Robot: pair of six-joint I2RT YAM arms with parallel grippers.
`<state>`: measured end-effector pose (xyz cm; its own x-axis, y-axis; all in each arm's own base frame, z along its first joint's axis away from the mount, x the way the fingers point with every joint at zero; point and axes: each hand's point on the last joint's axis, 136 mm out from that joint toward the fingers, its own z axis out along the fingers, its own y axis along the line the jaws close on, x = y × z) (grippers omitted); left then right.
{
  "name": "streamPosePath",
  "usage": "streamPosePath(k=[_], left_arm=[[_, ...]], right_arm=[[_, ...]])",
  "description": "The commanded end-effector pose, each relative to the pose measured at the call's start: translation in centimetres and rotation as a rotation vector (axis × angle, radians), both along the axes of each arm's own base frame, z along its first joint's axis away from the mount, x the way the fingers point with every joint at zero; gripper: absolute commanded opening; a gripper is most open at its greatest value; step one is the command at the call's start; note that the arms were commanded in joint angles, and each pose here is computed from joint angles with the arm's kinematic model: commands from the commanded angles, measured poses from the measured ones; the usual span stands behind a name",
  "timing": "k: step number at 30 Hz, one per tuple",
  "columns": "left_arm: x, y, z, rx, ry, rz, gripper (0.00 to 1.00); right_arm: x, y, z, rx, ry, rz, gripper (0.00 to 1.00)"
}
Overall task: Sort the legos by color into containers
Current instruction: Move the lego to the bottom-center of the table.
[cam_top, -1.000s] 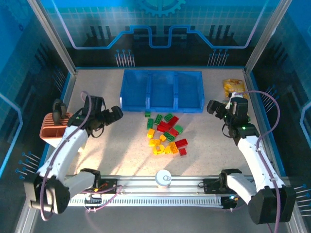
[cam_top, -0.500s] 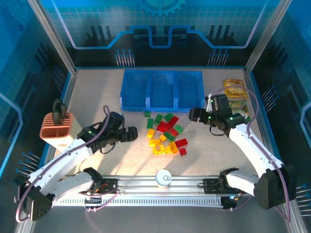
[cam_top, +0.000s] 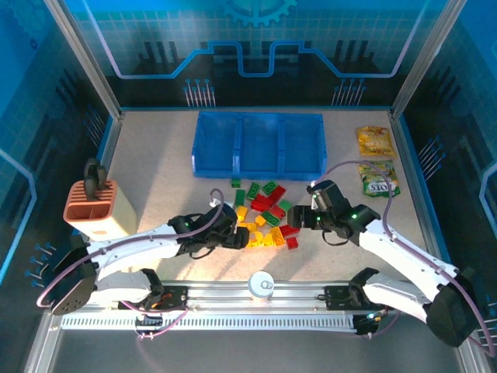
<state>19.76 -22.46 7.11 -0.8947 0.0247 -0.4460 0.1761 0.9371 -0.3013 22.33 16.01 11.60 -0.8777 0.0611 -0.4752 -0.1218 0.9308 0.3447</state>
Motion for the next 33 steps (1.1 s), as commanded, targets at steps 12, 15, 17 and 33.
streamPosePath(k=[12,15,17,33], left_arm=[[-0.1,-4.8,-1.2,-0.048,0.017,-0.139,0.82],[-0.1,-5.1,-1.8,-0.040,0.027,-0.150,0.82],[0.0,-5.2,-2.2,-0.029,0.033,-0.149,0.80],[-0.2,-6.2,-3.4,0.009,0.065,-0.156,0.76]], right_arm=[[-3.0,-0.9,0.1,0.020,0.016,-0.056,0.78],[-3.3,-0.9,-0.2,0.031,0.009,-0.060,0.78],[-3.4,-0.9,-0.4,0.039,0.003,-0.060,0.78],[-3.8,-1.0,-2.0,0.066,-0.003,-0.068,0.77]])
